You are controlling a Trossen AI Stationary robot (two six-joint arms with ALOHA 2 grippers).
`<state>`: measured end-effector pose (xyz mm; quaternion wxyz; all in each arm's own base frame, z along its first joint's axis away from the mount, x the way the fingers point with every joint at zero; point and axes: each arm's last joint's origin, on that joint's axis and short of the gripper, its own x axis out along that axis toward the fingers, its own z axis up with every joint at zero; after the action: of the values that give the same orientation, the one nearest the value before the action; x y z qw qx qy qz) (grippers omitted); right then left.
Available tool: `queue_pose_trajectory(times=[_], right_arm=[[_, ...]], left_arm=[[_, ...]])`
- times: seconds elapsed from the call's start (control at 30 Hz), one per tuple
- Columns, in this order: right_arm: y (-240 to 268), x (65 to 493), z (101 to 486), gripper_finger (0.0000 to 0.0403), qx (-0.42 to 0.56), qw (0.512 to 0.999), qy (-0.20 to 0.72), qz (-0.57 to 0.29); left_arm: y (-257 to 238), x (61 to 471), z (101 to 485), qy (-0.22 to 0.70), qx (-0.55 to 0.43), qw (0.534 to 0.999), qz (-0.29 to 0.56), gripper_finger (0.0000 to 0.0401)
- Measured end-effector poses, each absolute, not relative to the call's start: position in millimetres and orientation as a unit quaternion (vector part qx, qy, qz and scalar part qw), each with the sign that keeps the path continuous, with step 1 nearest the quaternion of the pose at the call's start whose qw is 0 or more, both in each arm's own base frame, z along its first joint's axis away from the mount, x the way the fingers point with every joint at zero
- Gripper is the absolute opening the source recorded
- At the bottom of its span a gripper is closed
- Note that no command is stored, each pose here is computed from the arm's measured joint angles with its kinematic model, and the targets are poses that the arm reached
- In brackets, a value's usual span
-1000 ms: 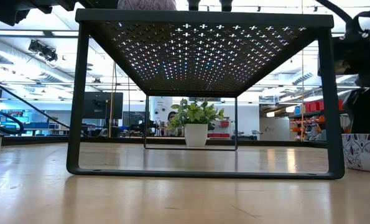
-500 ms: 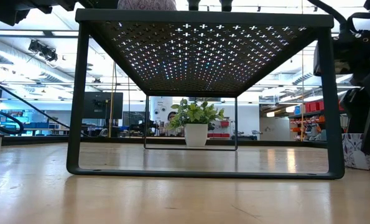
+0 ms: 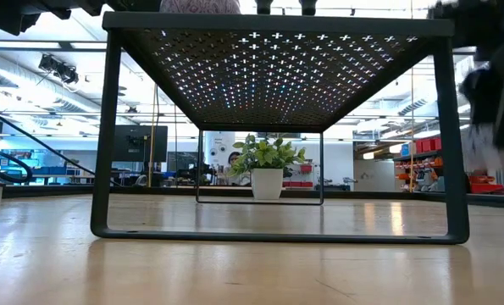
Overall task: Pick & Place candle stick holders
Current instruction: Put the violet candle on the shelf
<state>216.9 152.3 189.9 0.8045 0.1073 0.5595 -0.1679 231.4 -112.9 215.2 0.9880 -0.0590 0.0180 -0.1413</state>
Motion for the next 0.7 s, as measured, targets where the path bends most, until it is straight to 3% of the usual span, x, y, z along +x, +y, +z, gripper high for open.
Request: queue_pose_trajectory(times=[0.3,0.5,0.7], right_arm=[[146,214,259,0.0278,0.082,0.803,0.559,-0.19],[150,234,302,0.0278,0.104,0.847,0.505,-0.128],[153,254,320,0.0278,0.105,0.887,0.447,-0.055]], left_arm=[[-113,231,215,0.018,-0.058,0.988,-0.141,0.033],[-113,231,215,0.018,-0.058,0.988,-0.141,0.033],[-113,231,215,0.017,-0.058,0.989,-0.135,0.033]])
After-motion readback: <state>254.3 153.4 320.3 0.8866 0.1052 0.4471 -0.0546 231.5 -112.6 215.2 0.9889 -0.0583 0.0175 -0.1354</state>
